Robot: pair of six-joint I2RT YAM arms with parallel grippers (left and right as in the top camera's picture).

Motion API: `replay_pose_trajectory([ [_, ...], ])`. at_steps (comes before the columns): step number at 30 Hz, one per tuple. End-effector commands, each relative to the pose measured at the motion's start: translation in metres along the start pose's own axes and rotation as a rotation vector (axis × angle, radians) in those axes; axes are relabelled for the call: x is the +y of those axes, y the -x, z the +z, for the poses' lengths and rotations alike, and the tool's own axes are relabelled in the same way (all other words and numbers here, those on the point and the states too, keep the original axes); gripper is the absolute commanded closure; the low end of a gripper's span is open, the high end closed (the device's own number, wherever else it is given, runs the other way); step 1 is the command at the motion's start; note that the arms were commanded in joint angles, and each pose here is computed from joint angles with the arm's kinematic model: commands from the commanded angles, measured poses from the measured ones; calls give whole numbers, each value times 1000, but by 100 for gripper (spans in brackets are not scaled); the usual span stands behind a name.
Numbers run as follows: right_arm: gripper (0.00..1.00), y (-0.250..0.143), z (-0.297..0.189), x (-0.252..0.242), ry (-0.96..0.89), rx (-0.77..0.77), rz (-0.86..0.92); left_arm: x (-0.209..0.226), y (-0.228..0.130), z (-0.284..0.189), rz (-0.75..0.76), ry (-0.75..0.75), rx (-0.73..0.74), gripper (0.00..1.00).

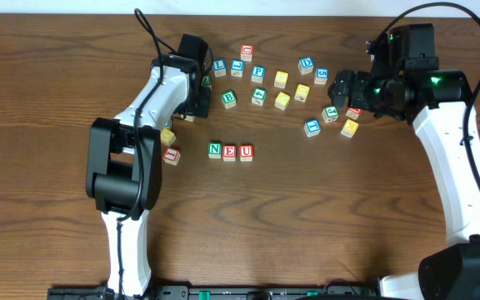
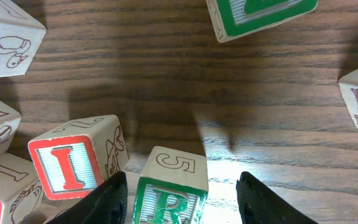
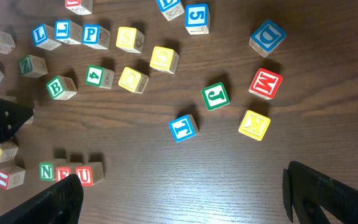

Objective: Spell out NEURIPS
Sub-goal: 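Lower the left gripper and close it on the green R block, then carry the R block with the left gripper toward the N-E-U row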

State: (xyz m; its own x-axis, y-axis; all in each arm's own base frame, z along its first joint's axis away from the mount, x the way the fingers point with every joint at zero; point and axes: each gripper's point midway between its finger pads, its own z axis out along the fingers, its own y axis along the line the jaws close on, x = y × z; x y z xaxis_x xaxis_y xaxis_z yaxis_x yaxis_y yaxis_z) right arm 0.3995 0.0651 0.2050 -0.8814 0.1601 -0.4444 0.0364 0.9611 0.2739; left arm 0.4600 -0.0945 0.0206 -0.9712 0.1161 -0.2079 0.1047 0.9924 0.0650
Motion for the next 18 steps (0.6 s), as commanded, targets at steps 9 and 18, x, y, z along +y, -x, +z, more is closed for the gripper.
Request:
replay_pose_trajectory([
  [9,1,5,-4,4,6,-15,-1,5,-13,22,11,28,52,51],
  [18,1,5,-4,4,6,-15,-1,8,-8,19,10,45,35,67],
])
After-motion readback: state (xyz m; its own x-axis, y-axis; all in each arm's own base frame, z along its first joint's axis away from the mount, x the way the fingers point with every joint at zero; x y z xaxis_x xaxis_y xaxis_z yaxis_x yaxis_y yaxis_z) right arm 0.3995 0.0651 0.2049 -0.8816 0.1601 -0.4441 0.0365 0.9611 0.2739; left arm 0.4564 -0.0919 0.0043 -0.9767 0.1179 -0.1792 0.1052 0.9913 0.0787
